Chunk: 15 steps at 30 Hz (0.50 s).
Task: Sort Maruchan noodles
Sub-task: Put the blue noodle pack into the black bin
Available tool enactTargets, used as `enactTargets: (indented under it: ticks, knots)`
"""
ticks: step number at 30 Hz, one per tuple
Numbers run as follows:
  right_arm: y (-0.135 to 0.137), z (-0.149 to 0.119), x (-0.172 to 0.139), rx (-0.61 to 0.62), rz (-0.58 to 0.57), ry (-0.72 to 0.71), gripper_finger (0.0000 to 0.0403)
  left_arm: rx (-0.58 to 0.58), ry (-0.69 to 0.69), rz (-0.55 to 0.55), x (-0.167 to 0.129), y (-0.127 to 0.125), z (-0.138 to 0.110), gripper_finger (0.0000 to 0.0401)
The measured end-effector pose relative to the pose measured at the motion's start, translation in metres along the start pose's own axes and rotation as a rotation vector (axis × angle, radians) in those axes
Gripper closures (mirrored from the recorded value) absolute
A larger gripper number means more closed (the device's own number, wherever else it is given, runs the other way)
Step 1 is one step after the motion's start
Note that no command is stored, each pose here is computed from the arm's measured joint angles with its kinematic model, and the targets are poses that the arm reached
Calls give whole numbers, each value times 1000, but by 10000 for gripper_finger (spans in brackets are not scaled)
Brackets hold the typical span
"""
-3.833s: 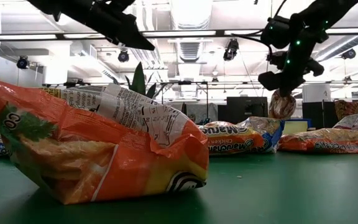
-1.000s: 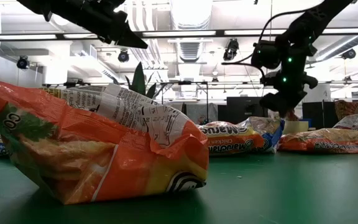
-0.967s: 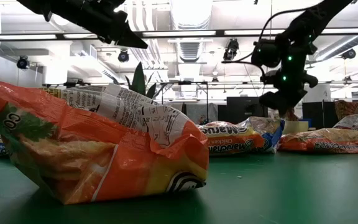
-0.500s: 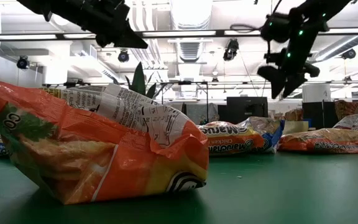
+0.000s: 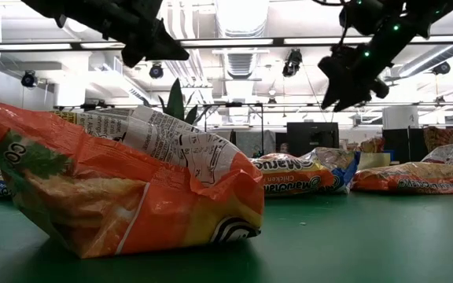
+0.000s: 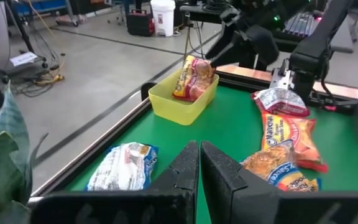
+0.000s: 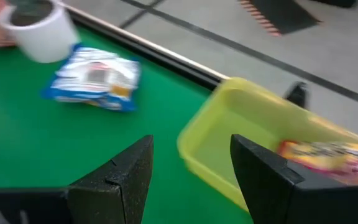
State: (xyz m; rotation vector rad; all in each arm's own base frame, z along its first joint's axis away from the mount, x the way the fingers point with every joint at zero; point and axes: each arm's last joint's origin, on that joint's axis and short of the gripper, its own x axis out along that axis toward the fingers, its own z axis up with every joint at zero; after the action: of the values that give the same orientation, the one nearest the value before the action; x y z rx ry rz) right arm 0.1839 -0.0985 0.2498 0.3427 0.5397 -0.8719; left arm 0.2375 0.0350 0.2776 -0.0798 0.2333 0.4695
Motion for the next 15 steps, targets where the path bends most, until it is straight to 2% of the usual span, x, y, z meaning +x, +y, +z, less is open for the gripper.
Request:
enactTargets:
  ticks: [11,15]
  knots:
    - [51,-2,28,-71,270,-71,200,-45,24,-2,0,-1,-8,401]
    - [62,-6,42,-43,369,-36,200,-41,35,0,0,0,-9,401]
